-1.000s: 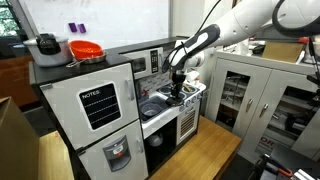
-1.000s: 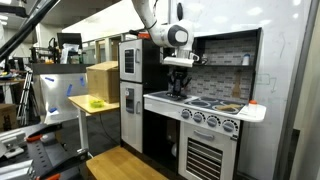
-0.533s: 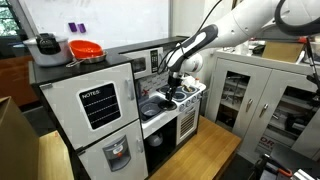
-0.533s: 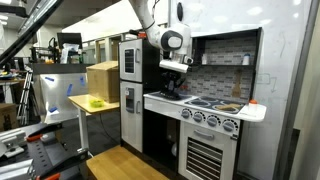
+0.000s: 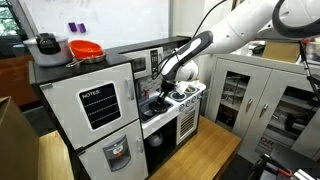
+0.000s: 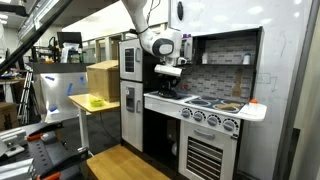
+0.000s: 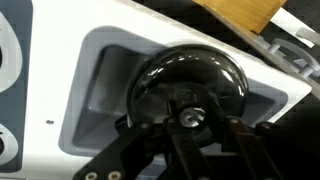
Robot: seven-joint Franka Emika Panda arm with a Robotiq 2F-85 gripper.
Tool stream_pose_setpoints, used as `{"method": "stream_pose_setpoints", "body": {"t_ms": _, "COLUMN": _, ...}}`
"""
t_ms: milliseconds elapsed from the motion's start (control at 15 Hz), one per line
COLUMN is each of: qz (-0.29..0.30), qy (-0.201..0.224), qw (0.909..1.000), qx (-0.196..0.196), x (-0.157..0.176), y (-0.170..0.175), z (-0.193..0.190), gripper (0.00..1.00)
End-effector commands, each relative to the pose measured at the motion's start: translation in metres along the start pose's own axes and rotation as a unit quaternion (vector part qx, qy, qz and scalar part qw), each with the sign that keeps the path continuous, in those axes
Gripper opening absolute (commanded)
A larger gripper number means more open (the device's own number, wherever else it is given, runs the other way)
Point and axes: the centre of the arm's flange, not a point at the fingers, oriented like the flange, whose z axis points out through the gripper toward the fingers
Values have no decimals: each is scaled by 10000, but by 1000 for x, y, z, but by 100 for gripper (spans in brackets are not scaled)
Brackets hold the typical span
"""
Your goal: Place the lid on the pot
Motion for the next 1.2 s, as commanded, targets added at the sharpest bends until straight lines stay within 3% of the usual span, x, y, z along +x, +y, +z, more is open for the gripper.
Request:
{"method": "stream_pose_setpoints", "body": {"t_ms": 0, "qz": -77, "qy": 150, "qw": 9998, "qx": -97, "x": 4, "y": -2, "z": 0, "gripper": 8}}
{"method": "stream_pose_setpoints", "body": {"t_ms": 333, "qz": 17, "qy": 438, "qw": 9989, "qx": -188, "x": 16, "y": 8, "z": -12, "gripper": 8}}
{"method": "stream_pose_setpoints", "body": {"t_ms": 533, "qz": -13, "qy": 406, "qw": 9990, "qx": -189, "x": 25, "y": 7, "z": -8, "gripper": 8}}
{"method": "stream_pose_setpoints", "body": {"t_ms": 1133, "qz": -55, "qy": 291, "qw": 9994, "qx": -181, "x": 43, "y": -6, "z": 36, "gripper": 8}}
